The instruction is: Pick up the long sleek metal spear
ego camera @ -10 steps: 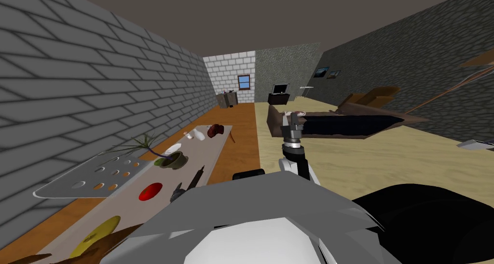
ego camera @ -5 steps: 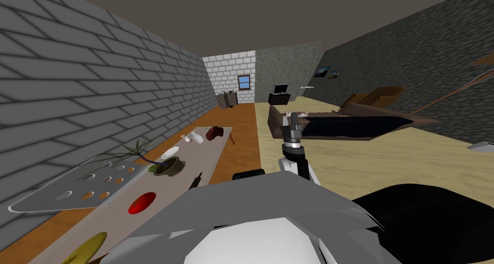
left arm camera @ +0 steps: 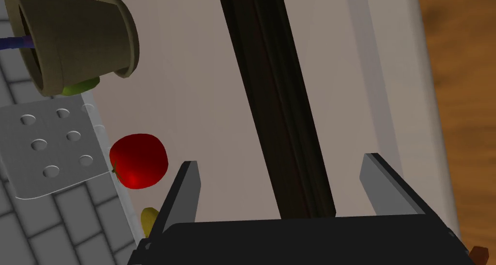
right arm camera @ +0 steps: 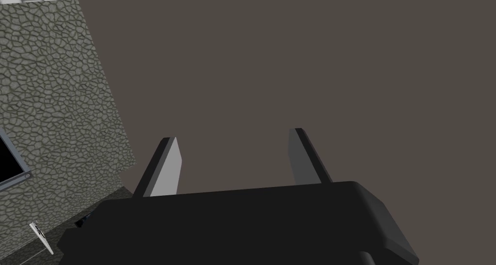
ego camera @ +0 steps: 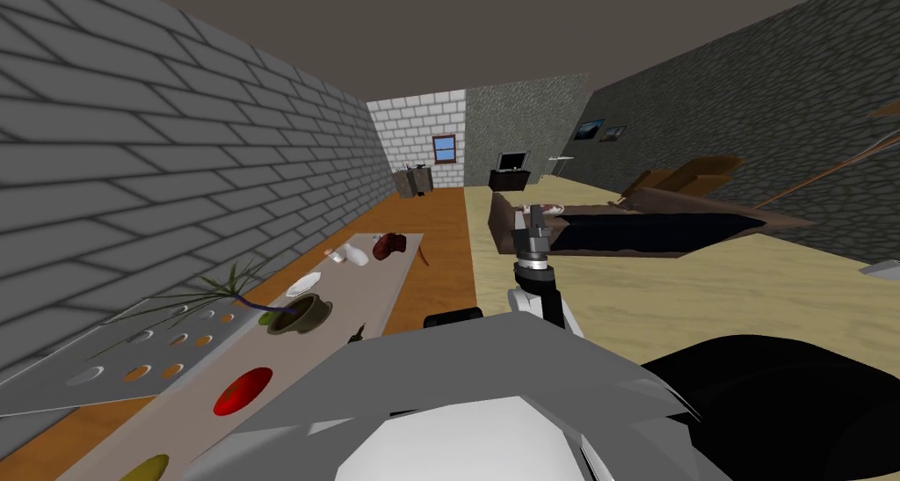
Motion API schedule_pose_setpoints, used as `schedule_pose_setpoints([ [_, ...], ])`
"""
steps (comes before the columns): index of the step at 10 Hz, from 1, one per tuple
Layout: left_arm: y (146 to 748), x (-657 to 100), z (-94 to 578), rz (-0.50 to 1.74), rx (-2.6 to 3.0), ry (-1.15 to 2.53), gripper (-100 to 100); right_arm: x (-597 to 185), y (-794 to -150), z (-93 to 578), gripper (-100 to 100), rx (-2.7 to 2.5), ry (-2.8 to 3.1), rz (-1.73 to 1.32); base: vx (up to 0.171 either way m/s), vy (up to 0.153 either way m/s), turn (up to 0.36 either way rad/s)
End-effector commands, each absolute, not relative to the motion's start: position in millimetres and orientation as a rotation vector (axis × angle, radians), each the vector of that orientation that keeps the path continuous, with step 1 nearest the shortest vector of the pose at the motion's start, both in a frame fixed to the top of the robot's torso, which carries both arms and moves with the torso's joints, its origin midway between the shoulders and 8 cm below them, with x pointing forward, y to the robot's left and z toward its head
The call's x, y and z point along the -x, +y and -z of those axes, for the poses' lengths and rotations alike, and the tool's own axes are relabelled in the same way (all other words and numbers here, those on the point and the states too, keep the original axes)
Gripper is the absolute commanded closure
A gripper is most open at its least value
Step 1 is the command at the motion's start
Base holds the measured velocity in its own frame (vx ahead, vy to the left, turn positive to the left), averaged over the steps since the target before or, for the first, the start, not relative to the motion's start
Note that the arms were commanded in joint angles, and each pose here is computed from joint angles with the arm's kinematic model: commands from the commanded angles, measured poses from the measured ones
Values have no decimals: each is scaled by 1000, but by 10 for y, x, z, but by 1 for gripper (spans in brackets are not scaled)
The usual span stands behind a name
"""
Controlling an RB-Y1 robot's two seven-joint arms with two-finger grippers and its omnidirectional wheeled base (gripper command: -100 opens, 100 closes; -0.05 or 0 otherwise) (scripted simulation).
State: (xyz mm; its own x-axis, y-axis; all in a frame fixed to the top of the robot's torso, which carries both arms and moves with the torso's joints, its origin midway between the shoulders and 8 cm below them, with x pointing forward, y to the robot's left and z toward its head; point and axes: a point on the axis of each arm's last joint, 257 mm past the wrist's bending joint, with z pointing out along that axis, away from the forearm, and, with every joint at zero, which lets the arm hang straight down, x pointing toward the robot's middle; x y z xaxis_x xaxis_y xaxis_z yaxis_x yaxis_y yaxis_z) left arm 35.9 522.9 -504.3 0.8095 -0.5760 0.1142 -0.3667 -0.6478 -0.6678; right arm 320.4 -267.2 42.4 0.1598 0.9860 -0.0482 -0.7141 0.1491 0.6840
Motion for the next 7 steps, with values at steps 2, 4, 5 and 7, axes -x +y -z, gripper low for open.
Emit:
schedule_pose_setpoints([
  [2, 5236, 215, 5255, 315, 2474, 587, -100, -3204, -2673, -424, 0, -589, 567, -1320, 151, 58, -22],
  [4, 5231, 407, 5325, 278, 2518, 545, -100, -3204, -2673, -423, 0, -589, 567, -1320, 160, 42, -18],
  [5, 5220, 584, 5384, 244, 2557, 503, -100, -3204, -2673, -424, 0, -589, 567, -1320, 83, 31, -15],
  [7, 5189, 890, 5476, 185, 2624, 423, -100, -3204, -2672, -424, 0, -589, 567, -1320, 101, 57, -27],
])
